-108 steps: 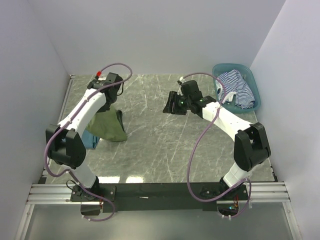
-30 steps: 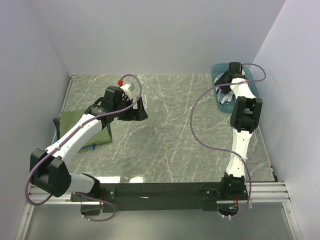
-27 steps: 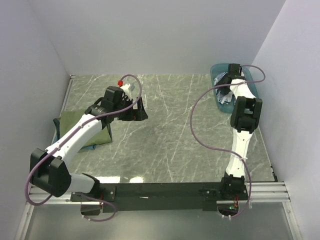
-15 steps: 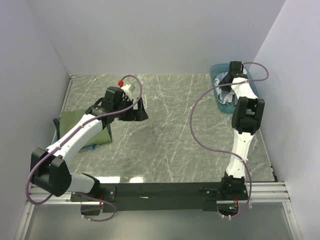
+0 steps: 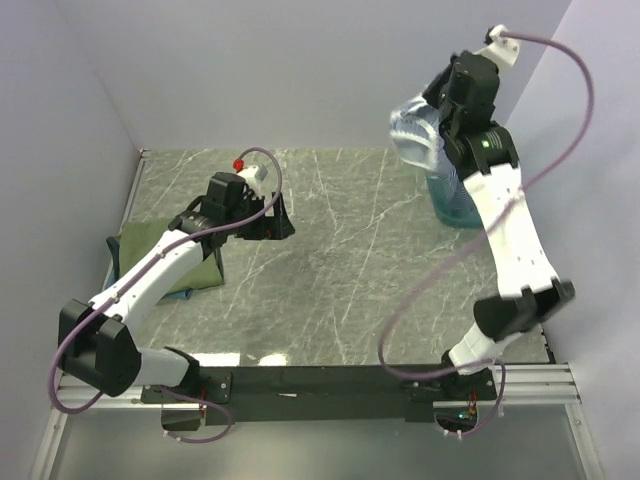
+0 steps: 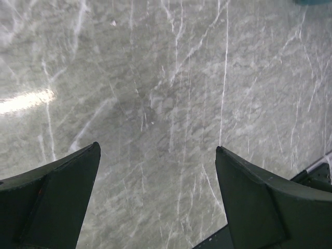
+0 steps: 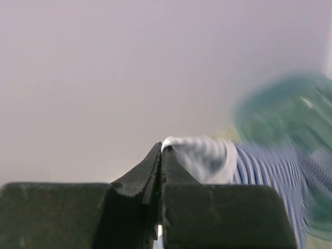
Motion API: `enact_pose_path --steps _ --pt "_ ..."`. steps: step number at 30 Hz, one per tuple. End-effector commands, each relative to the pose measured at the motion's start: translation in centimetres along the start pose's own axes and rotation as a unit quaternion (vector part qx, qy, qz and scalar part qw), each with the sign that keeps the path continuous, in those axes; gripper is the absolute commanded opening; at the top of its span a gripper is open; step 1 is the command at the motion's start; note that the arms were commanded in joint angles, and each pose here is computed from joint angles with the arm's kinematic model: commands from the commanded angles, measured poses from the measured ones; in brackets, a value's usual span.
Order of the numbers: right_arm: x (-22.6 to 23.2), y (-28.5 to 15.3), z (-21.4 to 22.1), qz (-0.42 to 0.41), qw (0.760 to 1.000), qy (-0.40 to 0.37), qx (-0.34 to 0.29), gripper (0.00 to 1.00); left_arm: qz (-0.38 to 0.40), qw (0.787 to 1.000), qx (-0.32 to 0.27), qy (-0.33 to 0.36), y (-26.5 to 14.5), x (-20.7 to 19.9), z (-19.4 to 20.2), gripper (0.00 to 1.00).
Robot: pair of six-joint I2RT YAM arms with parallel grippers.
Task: Fold and stack the tank tops
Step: Move the tank top to the center of the board
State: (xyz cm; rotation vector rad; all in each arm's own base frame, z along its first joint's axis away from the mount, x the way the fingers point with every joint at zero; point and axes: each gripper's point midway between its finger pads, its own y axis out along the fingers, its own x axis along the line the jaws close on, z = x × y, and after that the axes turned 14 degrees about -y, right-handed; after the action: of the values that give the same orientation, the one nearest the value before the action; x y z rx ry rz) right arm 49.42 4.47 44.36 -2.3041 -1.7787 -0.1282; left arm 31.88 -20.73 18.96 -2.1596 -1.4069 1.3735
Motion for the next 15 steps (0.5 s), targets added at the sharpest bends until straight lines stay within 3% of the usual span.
enact_pose_path --steps 1,6,10,12,15 --pt "1.2 -8.6 -10.8 -0.005 0.991 -0.001 -0.137 0.0 0.01 0.998 -0.053 0.01 -1.7 -1.0 -2.0 0.97" --pt "4.9 -17.6 -15.3 -0.117 0.976 0.025 -0.182 0.0 0.005 0.993 -0.116 -0.008 -4.1 -1.1 -4.1 0.94" --pt "6.3 -22.2 -16.7 -0.202 0.959 0.052 -0.191 0.0 0.008 0.987 -0.157 -0.019 -6.2 -1.6 -5.4 0.91" --pt "6.7 -23.4 -16.6 -0.235 0.951 0.06 -0.189 0.0 0.01 0.984 -0.174 -0.027 -7.2 -1.8 -5.8 0.91" --pt "7.1 -22.4 -14.1 -0.232 0.958 0.059 -0.157 0.0 0.013 0.982 -0.183 -0.035 -7.7 -1.9 -5.9 0.91"
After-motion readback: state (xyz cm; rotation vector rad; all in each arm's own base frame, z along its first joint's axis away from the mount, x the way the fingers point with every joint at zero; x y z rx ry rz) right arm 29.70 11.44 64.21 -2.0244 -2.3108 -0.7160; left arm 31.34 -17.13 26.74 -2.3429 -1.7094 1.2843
